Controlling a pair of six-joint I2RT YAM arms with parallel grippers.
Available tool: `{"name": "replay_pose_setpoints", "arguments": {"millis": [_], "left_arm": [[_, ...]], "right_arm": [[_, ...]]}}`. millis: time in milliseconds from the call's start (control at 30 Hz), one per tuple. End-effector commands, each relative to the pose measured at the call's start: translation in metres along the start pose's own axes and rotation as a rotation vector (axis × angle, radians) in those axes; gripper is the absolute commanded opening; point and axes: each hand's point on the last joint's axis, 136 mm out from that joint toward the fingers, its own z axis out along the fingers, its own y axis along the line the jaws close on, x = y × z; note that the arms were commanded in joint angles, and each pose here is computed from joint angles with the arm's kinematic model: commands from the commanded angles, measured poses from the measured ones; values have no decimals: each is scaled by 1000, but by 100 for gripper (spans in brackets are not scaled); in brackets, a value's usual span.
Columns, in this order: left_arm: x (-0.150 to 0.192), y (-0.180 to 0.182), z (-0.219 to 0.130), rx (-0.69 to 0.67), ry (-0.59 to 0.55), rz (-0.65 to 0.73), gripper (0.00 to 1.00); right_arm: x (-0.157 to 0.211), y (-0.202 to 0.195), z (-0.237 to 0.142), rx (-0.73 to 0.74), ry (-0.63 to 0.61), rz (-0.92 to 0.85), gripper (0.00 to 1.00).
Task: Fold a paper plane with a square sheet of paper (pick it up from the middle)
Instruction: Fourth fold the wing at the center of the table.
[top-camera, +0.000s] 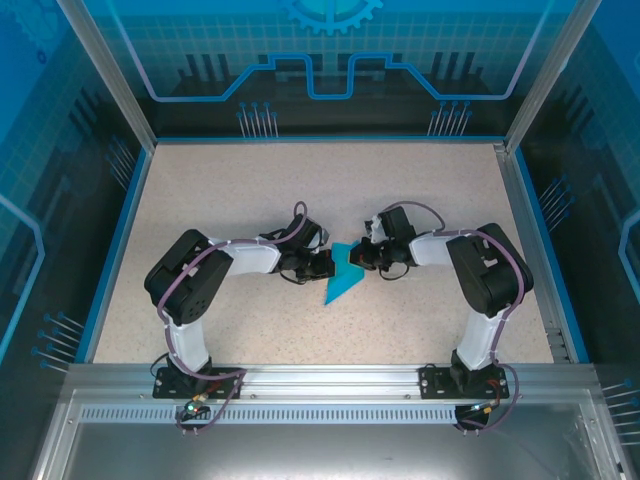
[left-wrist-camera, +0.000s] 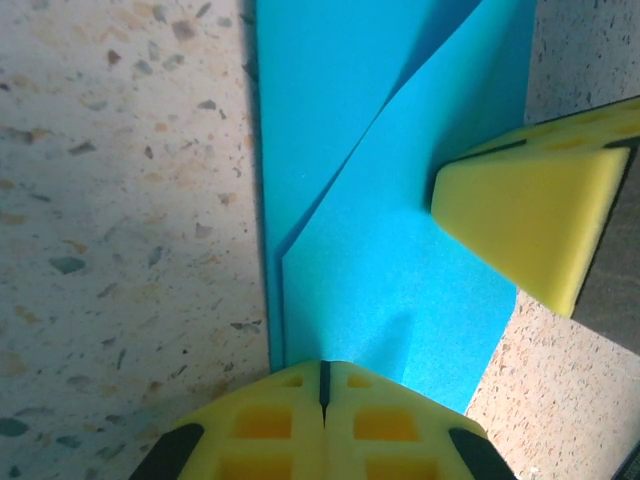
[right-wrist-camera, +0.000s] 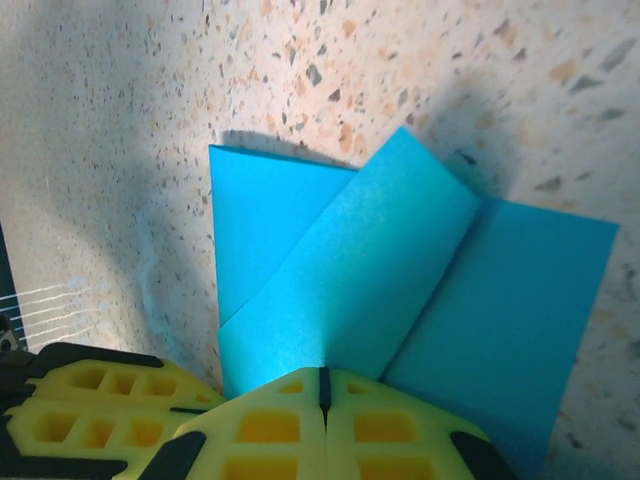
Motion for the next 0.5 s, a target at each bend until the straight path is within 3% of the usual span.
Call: {"name": "replay_pose_setpoints", "arguments": {"millis": [0,133,467], "left_arm": [[51,62,9,-221,168,-70,0],[50,59,9,-217,169,-65,0],[50,57,8,-213,165,-59,0]], "right_arm": [[-23,13,-11,31,-86,-70,0],[-16,37,-1,-23,-41,-137,0],[-17,21,16,-21,10,-105,0]]}}
